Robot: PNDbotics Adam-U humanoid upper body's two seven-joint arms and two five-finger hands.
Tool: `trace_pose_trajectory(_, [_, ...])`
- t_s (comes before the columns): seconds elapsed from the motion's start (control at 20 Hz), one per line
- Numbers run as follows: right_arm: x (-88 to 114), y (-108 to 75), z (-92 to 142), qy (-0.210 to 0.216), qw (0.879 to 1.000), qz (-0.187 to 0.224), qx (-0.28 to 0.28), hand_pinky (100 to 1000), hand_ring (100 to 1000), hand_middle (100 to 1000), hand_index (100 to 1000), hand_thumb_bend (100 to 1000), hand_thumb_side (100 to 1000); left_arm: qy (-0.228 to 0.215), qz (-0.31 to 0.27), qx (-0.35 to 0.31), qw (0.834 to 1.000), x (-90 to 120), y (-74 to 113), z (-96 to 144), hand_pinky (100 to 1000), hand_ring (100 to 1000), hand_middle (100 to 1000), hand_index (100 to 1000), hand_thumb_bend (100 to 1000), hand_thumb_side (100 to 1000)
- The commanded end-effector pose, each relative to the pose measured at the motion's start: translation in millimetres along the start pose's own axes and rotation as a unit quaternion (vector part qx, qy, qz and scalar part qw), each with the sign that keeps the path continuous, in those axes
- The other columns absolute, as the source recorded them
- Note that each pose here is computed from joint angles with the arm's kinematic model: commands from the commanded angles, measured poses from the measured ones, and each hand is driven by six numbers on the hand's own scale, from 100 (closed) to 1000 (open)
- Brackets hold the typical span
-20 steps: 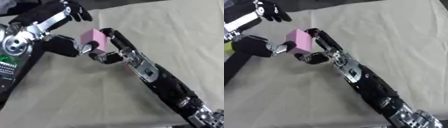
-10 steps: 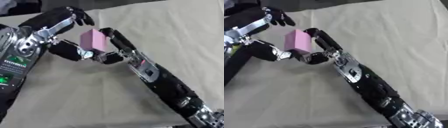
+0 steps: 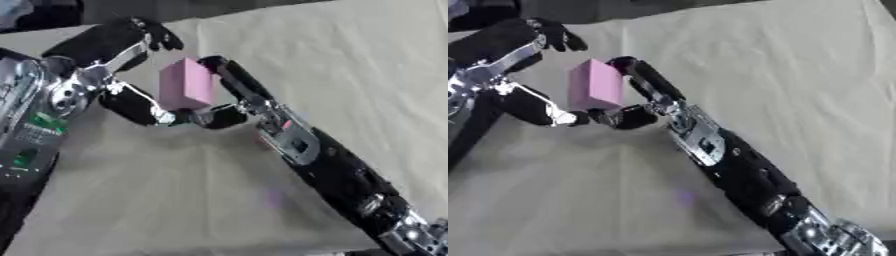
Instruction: Pick up the objects with one hand, pass them to the other hand, and then place them into the box on the other side of the table.
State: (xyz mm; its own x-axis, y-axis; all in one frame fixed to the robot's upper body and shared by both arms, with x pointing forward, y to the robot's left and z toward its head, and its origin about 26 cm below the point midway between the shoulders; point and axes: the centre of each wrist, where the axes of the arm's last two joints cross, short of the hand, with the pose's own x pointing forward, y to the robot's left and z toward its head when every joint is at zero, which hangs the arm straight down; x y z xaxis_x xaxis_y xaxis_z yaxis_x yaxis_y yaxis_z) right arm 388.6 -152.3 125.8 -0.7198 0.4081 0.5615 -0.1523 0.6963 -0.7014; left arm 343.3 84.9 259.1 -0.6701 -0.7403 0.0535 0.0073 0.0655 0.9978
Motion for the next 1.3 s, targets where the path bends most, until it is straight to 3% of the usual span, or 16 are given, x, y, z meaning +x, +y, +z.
trace_pose_trajectory(0.05, [7, -6.7, -5, -0.019, 1.0, 0.008, -0.005, 784, 587, 574, 695, 260, 174, 0.004, -0.013, 0.019, 1.0, 0, 6.1, -1, 811, 779, 743, 839, 647, 265])
trace_pose_trajectory(0.55, [11, -4.2, -7, -0.032, 0.999, 0.011, 0.002, 781, 587, 577, 693, 269, 166, -0.008, 0.018, 0.011, 1.0, 4, 3.5, -6, 794, 761, 719, 812, 595, 306])
trace_pose_trajectory(1.3, [14, -1.8, -7, -0.048, 0.999, 0.01, 0.009, 778, 588, 578, 691, 276, 155, -0.013, 0.028, -0.007, 1.0, 5, -2.8, -12, 773, 744, 695, 779, 594, 259])
